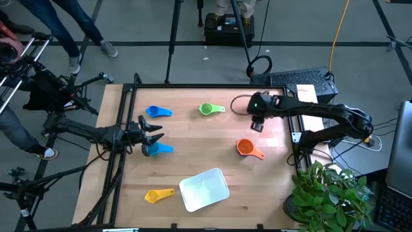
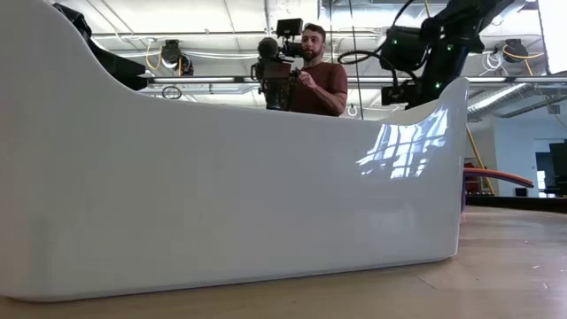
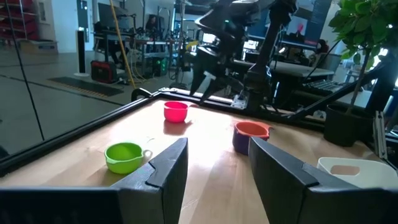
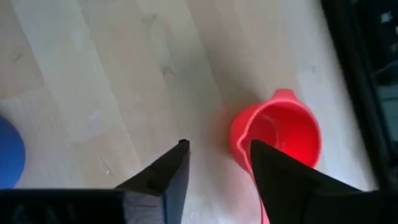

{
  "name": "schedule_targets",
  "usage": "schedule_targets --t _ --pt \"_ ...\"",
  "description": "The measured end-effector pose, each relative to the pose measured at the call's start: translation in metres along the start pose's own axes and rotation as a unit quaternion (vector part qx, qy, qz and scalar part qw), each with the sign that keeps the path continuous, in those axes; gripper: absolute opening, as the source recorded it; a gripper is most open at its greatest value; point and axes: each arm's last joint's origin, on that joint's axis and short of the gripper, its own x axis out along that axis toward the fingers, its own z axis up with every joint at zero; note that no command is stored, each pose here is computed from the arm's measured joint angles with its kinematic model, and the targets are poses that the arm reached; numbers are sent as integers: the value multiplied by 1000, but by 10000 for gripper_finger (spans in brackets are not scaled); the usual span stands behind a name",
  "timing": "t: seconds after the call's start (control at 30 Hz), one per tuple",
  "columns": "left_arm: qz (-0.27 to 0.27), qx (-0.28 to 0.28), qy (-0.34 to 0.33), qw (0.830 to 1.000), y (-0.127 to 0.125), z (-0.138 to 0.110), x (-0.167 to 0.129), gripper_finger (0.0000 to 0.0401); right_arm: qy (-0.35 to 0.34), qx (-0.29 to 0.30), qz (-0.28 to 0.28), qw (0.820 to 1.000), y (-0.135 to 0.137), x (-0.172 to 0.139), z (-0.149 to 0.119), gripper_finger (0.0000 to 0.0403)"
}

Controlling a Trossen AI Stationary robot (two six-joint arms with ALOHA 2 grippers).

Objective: Nest measuring cups in basket
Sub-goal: Stack the red measuring cup on the orange measuring cup

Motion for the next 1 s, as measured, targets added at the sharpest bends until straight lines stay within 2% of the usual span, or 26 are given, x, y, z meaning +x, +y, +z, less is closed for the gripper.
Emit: schedule_targets --t 0.2,0.63,0.73,0.87,1.0 --pt "0 -1 0 1000 0 0 0 172 34 9 28 999 -23 16 -6 174" --pt "0 1 1 1000 0 0 0 172 91 19 30 995 -45 59 -13 158" --pt "0 2 2 1000 0 0 0 172 101 17 34 994 -45 64 -14 122" --pt "0 3 3 1000 0 -1 0 172 100 19 33 994 -45 63 -13 27" --pt "0 3 3 1000 0 -1 0 172 98 22 33 994 -43 57 -14 5"
